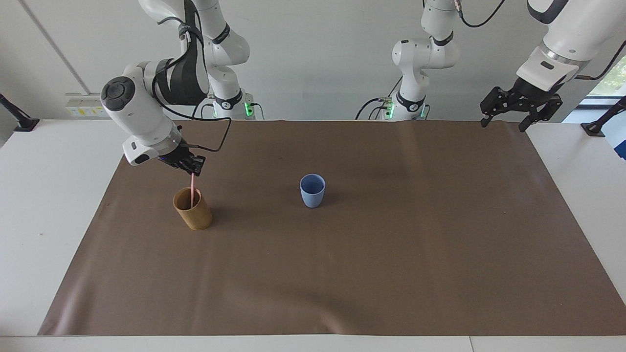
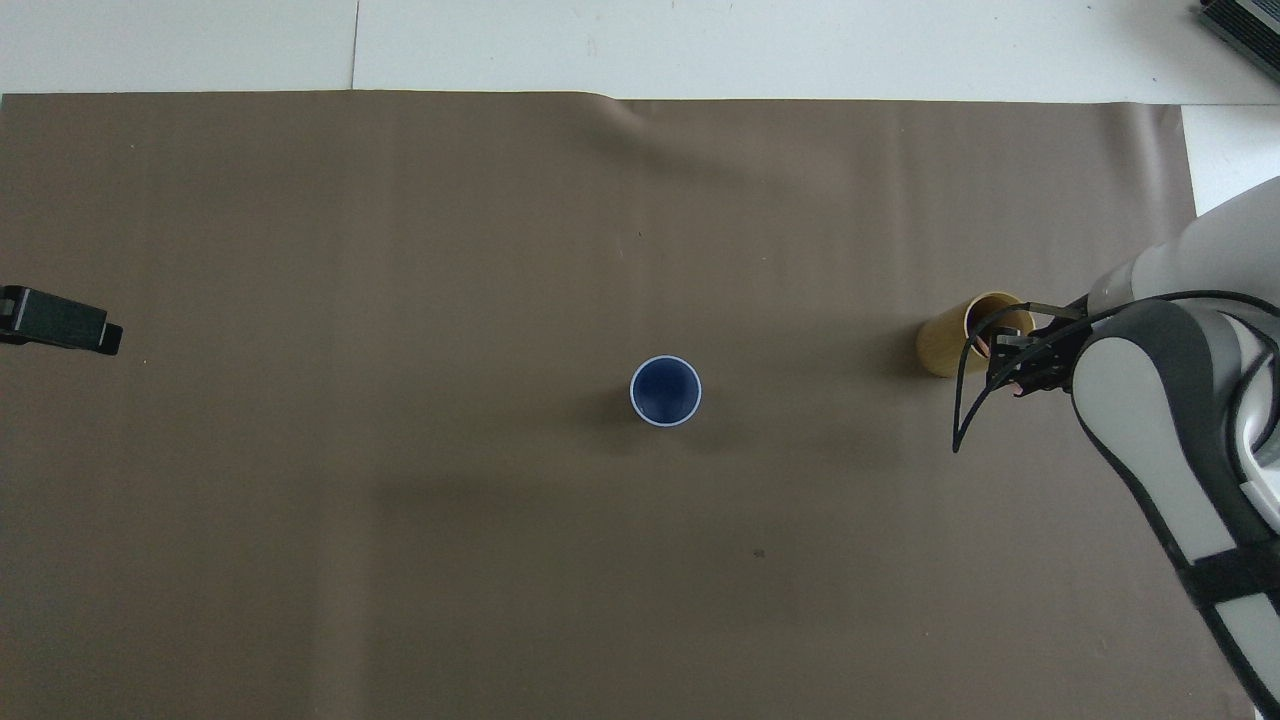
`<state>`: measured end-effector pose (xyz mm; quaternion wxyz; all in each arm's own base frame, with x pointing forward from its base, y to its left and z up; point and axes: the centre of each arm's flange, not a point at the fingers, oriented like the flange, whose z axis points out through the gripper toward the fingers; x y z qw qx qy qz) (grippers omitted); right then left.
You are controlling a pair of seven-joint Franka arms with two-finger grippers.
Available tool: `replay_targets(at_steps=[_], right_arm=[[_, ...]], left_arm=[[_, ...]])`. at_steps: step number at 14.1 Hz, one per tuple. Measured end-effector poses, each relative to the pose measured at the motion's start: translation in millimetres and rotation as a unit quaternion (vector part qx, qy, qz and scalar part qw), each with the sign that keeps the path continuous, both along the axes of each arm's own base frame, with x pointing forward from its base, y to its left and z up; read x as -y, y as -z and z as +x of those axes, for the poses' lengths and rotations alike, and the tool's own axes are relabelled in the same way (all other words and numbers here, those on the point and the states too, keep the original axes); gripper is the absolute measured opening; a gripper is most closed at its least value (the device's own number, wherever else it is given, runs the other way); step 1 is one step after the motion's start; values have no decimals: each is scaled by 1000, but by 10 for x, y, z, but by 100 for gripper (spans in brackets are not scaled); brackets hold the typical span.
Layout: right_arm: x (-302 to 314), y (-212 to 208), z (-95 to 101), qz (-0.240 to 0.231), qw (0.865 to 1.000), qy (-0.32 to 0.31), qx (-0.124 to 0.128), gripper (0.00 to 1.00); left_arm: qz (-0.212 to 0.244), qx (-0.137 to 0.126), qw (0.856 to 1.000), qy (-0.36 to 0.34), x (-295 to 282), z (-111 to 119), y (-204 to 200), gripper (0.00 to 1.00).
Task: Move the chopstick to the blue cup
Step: 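Grasp the pink chopstick in the tan tube with the right gripper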
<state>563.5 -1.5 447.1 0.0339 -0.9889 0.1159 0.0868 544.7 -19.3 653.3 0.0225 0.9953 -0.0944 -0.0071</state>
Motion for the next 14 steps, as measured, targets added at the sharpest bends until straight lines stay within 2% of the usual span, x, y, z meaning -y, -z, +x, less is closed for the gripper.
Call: replay_targets(at_steps=[9,14], right_arm=[[29,-153,55,0,1000,2,12,8],[61,-661,12,4,1000,0,-4,8]], left_arm=[[0,0,1000,0,-1,-1,0,100],[0,0,1000,0,-1,-1,-2,100]])
